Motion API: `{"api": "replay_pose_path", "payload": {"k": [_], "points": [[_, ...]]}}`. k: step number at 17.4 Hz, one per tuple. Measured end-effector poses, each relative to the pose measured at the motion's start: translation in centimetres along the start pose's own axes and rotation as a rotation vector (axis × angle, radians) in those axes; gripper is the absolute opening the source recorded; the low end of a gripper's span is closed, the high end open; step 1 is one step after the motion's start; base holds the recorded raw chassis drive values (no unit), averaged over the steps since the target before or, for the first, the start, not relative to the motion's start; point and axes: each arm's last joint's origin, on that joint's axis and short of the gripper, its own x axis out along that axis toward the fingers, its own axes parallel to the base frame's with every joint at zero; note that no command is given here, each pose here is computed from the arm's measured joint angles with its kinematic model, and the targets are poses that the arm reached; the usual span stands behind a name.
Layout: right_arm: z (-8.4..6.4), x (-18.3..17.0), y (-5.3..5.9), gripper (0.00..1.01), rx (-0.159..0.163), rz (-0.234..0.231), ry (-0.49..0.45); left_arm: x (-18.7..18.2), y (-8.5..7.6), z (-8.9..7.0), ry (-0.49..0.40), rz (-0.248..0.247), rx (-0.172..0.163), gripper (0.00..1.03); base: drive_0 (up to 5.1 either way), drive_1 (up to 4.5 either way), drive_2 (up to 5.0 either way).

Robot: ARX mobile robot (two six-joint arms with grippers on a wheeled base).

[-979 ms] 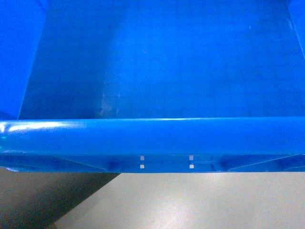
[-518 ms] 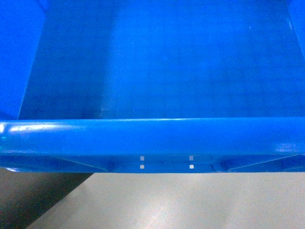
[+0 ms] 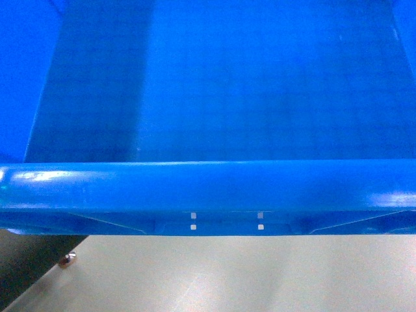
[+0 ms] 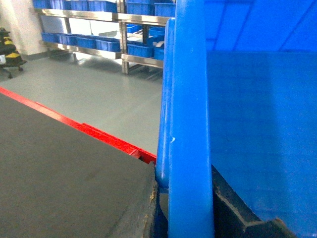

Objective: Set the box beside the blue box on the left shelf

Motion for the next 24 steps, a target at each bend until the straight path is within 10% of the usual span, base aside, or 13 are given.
{"api": "replay_pose_path", "payload": {"k": [24], "points": [[0.0,0.0,0.01,0.21,0.0,0.0,0.0,0.0,0.0,0.0,0.0,0.0,0.0,0.18,-1.5,-1.54,-1.5]]}}
